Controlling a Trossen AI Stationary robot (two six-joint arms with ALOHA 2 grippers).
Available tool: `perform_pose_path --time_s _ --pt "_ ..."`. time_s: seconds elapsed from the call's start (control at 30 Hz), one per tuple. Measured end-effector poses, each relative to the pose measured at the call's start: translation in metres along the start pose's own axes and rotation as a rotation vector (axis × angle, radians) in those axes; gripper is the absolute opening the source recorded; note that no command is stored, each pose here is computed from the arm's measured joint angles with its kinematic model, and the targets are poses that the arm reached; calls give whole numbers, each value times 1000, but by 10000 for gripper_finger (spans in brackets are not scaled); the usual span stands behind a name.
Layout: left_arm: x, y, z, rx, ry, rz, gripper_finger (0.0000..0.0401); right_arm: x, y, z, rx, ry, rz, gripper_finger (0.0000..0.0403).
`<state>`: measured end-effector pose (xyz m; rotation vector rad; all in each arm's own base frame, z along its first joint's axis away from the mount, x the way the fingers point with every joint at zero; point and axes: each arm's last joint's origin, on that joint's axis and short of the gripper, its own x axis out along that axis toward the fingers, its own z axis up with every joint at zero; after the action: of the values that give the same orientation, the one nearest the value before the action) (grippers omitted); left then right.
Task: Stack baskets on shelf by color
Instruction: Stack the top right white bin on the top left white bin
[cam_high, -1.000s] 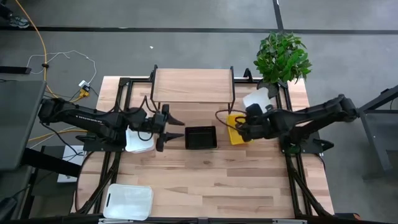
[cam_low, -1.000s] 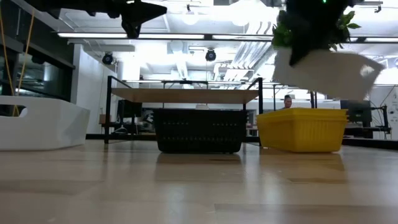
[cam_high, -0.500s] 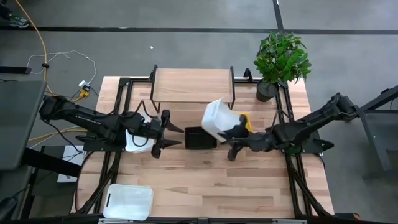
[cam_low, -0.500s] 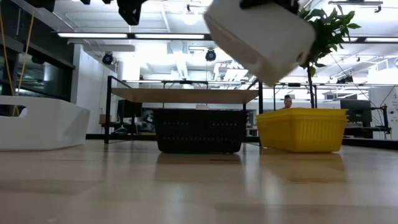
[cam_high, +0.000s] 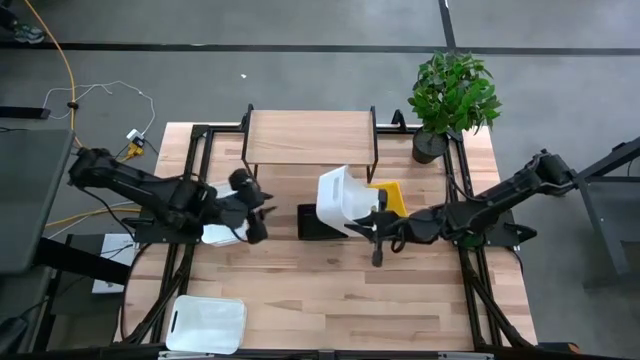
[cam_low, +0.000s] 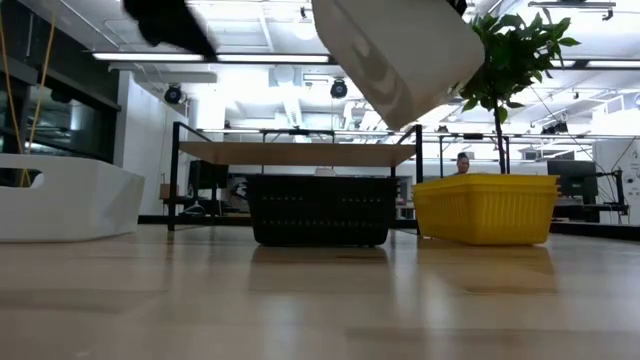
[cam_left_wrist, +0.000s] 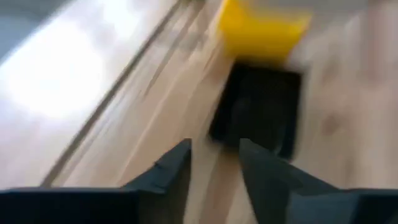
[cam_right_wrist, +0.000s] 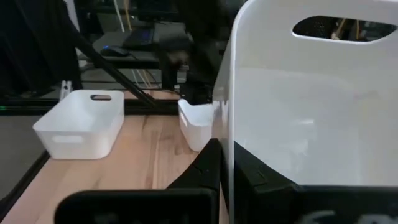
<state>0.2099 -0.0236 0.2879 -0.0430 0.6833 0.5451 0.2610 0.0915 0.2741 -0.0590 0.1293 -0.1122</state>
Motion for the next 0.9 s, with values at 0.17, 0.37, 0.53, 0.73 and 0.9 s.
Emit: perform_pose_path --time_s 0.17,0.37,0.53,0.73,0.9 --pt "14 15 -27 -27 320 177 15 -1 2 3 -12 -22 12 0" --pt "28 31 -44 -59 592 375 3 -2 2 4 -11 -35 12 0" --pt "46 39 -52 -62 789 463 1 -2 2 4 -12 -34 13 0" --pt "77 44 -57 -9 939 424 0 -2 2 4 -4 -31 20 0" --pt "89 49 -61 -11 1004 414 0 -2 3 4 3 -30 36 0"
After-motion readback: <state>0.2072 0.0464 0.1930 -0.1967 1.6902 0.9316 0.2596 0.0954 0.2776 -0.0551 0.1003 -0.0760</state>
